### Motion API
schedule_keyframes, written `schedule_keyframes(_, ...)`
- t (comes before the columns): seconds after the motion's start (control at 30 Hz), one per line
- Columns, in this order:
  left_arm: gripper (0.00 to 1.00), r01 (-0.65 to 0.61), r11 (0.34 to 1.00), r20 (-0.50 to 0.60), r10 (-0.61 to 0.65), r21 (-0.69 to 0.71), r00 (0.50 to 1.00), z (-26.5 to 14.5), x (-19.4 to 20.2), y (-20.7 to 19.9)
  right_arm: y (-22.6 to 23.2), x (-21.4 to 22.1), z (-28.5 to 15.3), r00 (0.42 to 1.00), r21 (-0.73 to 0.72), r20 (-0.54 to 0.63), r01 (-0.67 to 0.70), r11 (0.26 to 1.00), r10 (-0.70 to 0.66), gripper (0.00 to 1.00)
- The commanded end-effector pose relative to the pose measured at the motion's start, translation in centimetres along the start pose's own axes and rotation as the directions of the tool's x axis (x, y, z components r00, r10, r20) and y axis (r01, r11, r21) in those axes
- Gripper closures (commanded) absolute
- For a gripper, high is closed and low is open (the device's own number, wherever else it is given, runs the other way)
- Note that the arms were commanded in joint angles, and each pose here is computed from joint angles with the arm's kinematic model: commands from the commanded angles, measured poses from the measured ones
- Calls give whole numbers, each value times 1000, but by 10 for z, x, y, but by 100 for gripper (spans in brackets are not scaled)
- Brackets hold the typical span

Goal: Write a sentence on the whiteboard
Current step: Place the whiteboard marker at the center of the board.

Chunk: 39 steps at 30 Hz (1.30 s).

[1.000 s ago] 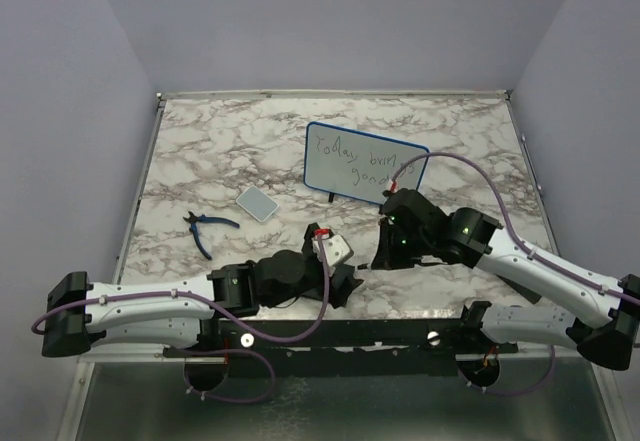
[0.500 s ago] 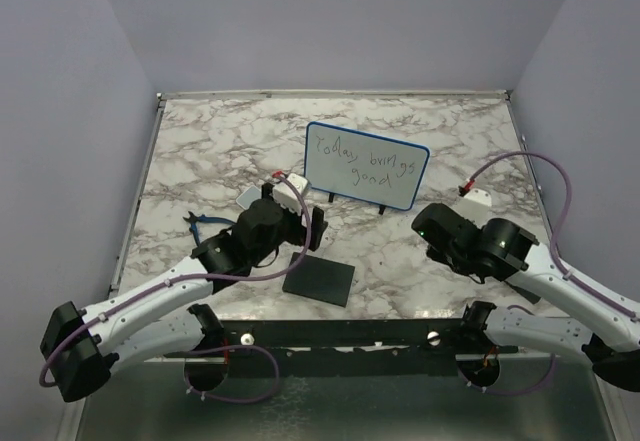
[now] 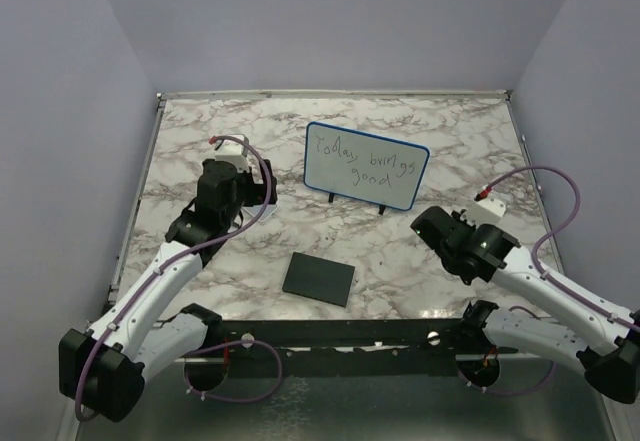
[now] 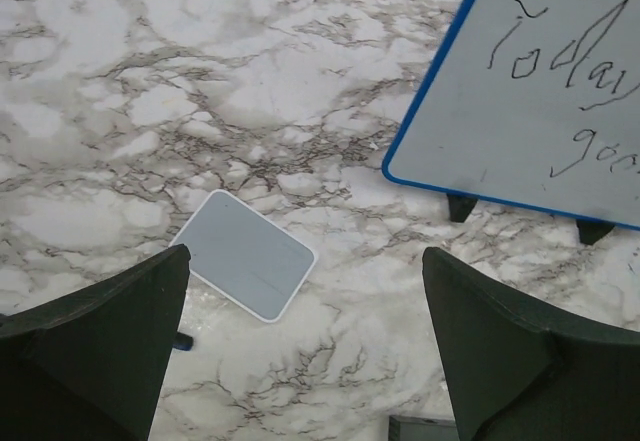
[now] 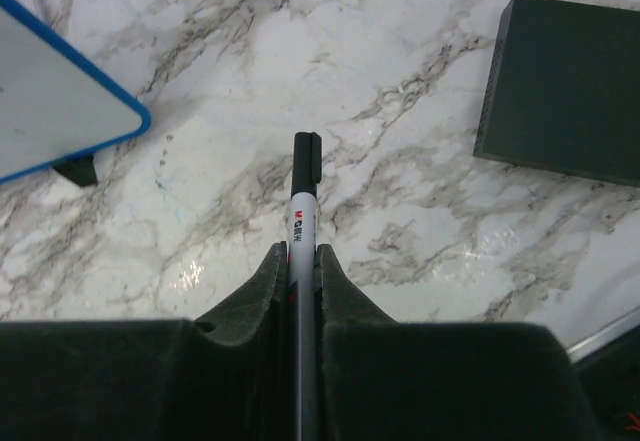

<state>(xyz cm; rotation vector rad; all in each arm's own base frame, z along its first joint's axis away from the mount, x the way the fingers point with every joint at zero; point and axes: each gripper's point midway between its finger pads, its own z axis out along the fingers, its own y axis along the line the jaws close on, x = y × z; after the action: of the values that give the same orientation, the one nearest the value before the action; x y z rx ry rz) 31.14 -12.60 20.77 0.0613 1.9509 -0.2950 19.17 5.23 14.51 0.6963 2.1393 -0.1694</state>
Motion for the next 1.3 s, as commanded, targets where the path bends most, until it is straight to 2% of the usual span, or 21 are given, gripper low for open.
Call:
schedule_keyframes(0.0, 1, 26, 999, -12, -26, -25, 1000, 2, -6, 15, 21, -15, 30, 997, -41, 71, -29, 999, 31, 100)
schedule_keyframes(0.07, 1, 49, 998, -14, -49, -47, 999, 5, -4, 24, 33, -16, 43, 997, -106, 61, -48, 993, 55, 100)
schedule_keyframes(0.2, 1, 53, 991, 21, -51, -123, 998, -2, -11, 43, 50, -30, 58, 986, -180, 142, -63, 982, 89, 100)
schedule_keyframes(0.3, 1, 53, 989, 41, -48, -140, 998, -6, -13, 48, 60, -26, 74, 986, -216, 128, -78, 973, 107, 100)
schedule_keyframes(0.53, 1, 47, 990, 28, -43, -135, 999, -6, -8, 47, 50, -3, 107, 985, -83, 66, -155, 984, 161, 100)
schedule_keyframes(0.7, 1, 41, 988, 39, -35, -150, 999, -9, -10, 51, 48, 15, 122, 983, -56, 12, -183, 982, 184, 98)
schedule_keyframes(0.87, 1, 45, 987, 39, -40, -155, 998, -11, -9, 52, 41, 29, 128, 978, -26, -35, -205, 978, 204, 85)
schedule_keyframes(0.97, 1, 47, 986, 45, -40, -161, 998, -12, -11, 53, 36, 36, 131, 974, -8, -57, -221, 975, 220, 81)
schedule_keyframes(1.13, 1, 51, 984, 52, -42, -170, 998, -14, -11, 55, 32, 42, 132, 969, 11, -71, -235, 972, 235, 67)
schedule_keyframes(1.27, 1, 55, 983, 53, -47, -173, 997, -14, -11, 56, 28, 42, 132, 969, 20, -68, -237, 971, 238, 63)
